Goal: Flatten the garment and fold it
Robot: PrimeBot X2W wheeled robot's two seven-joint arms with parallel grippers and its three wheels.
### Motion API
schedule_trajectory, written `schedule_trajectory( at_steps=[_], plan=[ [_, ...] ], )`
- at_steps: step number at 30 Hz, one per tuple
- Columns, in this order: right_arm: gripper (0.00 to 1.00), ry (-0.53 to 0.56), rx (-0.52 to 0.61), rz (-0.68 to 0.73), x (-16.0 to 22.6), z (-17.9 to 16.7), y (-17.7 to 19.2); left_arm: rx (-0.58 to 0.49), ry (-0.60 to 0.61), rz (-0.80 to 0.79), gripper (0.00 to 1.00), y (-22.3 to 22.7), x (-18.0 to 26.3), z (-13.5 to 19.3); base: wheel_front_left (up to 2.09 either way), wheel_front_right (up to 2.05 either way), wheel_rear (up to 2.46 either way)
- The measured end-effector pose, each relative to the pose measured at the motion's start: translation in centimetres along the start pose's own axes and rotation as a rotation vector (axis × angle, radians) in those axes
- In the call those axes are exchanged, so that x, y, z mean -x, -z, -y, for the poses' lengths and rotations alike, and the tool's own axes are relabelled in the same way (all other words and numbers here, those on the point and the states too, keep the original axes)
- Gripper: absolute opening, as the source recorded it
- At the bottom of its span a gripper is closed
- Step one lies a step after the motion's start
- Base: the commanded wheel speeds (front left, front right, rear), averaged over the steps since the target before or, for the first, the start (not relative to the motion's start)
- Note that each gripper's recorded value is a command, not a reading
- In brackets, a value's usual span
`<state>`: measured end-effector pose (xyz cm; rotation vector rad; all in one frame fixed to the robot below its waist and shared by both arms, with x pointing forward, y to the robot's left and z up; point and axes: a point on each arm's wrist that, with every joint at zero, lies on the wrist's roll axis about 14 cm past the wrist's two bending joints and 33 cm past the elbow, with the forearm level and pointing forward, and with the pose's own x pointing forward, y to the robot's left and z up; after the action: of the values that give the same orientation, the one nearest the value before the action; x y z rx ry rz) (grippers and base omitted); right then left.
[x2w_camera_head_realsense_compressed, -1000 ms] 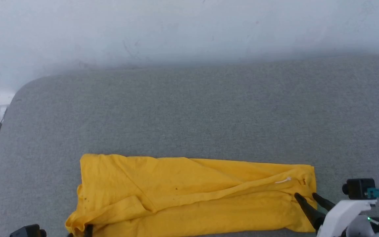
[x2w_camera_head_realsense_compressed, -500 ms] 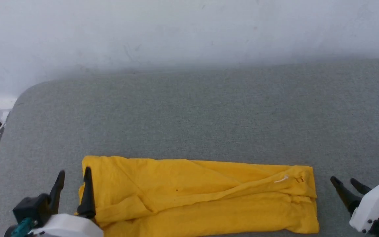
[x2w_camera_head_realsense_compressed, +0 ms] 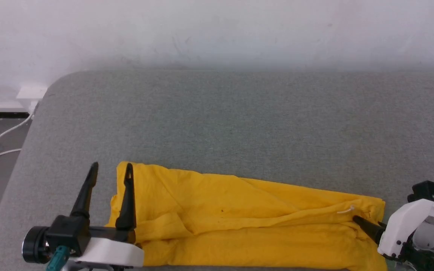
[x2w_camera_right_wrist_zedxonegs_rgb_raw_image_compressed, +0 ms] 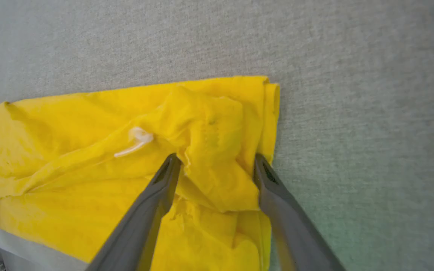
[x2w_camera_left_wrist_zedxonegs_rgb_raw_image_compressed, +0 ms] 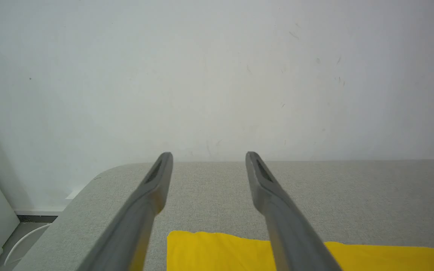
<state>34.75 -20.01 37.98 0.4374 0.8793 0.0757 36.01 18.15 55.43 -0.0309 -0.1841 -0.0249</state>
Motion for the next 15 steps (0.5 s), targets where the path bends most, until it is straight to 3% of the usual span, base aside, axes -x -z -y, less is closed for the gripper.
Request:
schedule_trajectory(
  at_steps=[5, 7, 8, 9, 15],
  plan=[
    [1.00, -0.008, -0.006, -0.099, -1.0, -0.4, 1.0, -0.021, 0.002, -0.026, 1.00, 0.9, 0.6, -0.2, 0.00, 0.00, 0.00],
    [0.42, -0.012, -0.013, -0.134, -1.2, -0.5, 1.3, -0.023, 0.005, -0.033, 1.00, 1.1, 0.7, -0.2, 0.00, 0.00, 0.00],
    [0.25, -0.011, -0.013, -0.146, -1.2, -0.5, 1.4, -0.025, 0.004, -0.039, 1.00, 1.3, 0.7, -0.2, 0.00, 0.00, 0.00],
    [0.00, -0.012, -0.011, -0.157, -1.2, -0.5, 1.5, -0.026, 0.003, -0.042, 1.00, 1.4, 0.7, -0.3, 0.00, 0.00, 0.00],
    [0.00, -0.045, 0.028, -0.176, -1.2, -2.1, 2.0, -0.034, 0.008, -0.064, 1.00, 2.1, 1.2, -0.3, 0.00, 0.00, 0.00]
  ],
)
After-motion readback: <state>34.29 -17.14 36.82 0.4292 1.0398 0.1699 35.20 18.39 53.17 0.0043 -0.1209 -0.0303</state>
